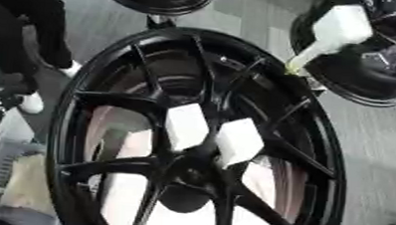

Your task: Pull the pin out of the wheel hub.

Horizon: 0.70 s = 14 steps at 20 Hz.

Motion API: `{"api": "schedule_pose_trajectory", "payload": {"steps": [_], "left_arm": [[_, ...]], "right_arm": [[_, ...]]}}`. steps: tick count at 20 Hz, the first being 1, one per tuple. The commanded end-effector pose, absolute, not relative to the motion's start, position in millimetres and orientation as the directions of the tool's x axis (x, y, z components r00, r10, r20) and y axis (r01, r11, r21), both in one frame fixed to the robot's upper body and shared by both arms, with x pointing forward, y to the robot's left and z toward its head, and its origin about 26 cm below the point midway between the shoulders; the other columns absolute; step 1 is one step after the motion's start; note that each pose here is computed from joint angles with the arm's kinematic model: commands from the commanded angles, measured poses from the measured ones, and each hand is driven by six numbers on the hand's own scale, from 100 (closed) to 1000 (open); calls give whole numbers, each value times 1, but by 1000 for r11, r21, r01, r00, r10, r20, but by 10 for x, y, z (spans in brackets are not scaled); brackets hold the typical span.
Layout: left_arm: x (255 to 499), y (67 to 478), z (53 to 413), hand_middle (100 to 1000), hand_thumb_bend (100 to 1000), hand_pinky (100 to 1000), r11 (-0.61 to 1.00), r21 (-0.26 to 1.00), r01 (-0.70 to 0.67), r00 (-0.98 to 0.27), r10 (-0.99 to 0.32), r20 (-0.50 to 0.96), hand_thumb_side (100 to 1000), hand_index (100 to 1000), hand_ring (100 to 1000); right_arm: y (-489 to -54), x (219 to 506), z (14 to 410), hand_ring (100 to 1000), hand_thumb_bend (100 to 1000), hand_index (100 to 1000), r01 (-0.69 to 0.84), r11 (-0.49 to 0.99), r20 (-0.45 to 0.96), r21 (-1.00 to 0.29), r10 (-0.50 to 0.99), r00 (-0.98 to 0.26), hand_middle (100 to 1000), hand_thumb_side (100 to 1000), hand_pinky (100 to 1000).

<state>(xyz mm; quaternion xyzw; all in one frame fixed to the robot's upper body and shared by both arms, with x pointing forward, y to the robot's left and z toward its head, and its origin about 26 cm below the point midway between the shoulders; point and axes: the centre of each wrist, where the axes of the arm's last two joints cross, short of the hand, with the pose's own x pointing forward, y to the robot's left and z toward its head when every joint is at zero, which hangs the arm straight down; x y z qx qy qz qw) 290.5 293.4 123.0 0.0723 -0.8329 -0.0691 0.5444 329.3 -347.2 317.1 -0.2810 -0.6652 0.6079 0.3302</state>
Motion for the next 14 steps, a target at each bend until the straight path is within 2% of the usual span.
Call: {"api": "schedule_pose_trajectory", "payload": {"steps": [1,4,9,11,12,14], "left_arm": [[2889,2980,1269,806,100,904,977,201,-69,-407,-212,888,859,793,845],[2876,3005,1257,806,100,904,976,199,-86,-402,-217,890,858,793,845],[2860,3027,1237,806,100,904,975,199,-101,-395,-223,891,857,793,845],[2856,3032,1233,806,100,904,974,199,-105,-394,-224,892,857,793,845],[2855,3035,1232,806,100,904,974,198,-107,-394,-225,891,857,793,845],[2853,3037,1234,806,100,904,974,197,-109,-395,-225,891,856,793,845]], "right_arm": [[-3807,3138,3281,706,147,658,51,109,66,-993,844,-532,499,252,867],[-4119,3085,3026,706,146,659,56,151,113,-987,899,-424,501,249,867],[-4530,3028,2672,716,200,670,66,152,133,-986,963,-233,520,257,866],[-4654,3018,2570,753,277,718,62,145,133,-987,977,-168,623,314,873],[-4714,3014,2524,779,299,755,58,138,130,-989,983,-133,701,318,879],[-4804,3012,2449,826,323,805,57,132,128,-990,989,-78,779,387,888]]}}
